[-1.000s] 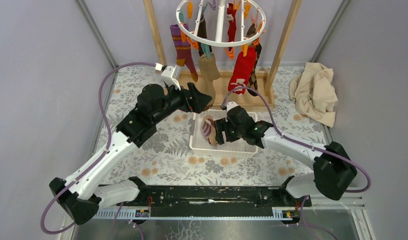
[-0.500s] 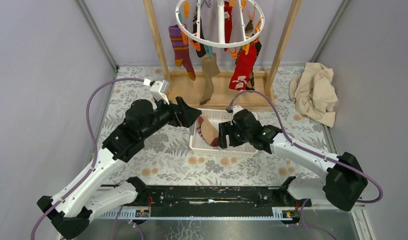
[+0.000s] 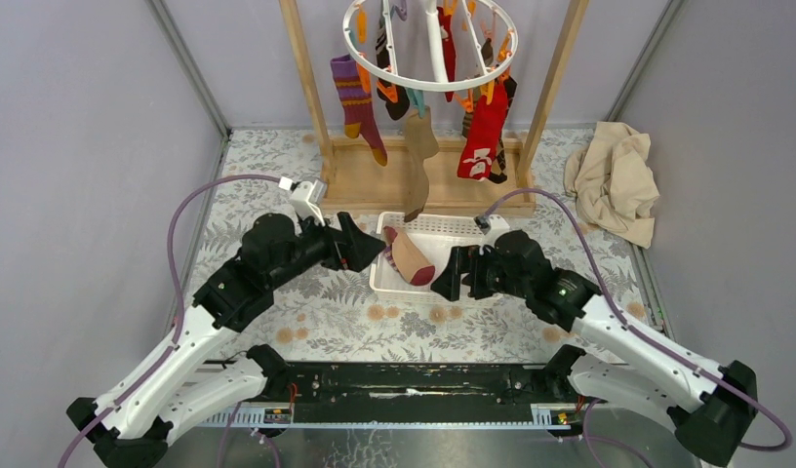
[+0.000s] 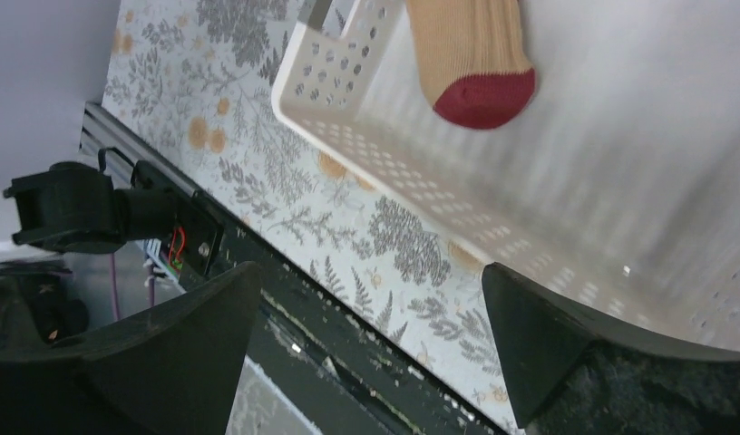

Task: Remove the socks clipped to the hanger
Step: Place the sock in the bin, then remove the sock from the hanger.

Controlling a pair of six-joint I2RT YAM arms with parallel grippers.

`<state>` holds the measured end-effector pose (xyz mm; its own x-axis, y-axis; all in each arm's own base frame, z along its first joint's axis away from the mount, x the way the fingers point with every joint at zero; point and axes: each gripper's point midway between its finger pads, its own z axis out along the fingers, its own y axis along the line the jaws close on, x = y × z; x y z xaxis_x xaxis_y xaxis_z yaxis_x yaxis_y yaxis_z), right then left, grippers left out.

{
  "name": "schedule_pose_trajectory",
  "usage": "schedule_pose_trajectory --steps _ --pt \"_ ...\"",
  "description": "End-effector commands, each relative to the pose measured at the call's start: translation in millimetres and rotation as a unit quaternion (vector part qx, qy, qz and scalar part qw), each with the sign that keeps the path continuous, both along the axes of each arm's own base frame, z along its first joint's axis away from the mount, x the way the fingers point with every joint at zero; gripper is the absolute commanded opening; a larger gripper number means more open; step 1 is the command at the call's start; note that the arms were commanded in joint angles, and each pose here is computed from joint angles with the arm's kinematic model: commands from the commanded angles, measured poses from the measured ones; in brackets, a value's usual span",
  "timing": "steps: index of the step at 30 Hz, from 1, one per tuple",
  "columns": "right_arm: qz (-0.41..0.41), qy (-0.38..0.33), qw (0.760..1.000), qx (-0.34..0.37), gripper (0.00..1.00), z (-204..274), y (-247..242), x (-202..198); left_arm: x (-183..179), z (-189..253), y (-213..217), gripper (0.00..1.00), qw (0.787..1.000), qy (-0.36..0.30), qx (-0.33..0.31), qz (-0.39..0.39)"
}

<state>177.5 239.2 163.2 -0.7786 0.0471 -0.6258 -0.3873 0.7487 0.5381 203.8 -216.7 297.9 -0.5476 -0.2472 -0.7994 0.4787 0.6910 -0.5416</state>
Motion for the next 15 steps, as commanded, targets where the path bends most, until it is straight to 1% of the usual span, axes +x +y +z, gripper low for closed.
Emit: schedule_pose_trajectory --steps 1,4,10,13,15 --pt "0.016 0.044 0.999 0.020 1.00 1.1 -2.1 -25.4 -13.7 -14.3 -7.3 0.99 0.999 0.030 -0.001 -0.034" --pt "0.022 0.038 0.999 0.010 1.00 8.6 -10.3 -31.6 -11.7 -19.0 -5.8 0.99 0.999 0.034 0.020 -0.033" --pt "0.009 -0.003 1.000 0.024 1.00 30.3 -18.7 -28.9 -3.9 -20.7 -7.5 0.99 0.998 0.042 0.041 -0.028" --pt "0.012 -0.005 0.999 0.038 1.00 32.7 -17.8 -31.9 4.6 -23.1 -7.7 0.99 0.997 0.053 0.056 -0.013" --pt "0.023 0.007 0.998 0.055 1.00 37.6 -13.1 -37.7 10.0 -25.2 -8.2 0.99 0.996 0.062 0.063 -0.003"
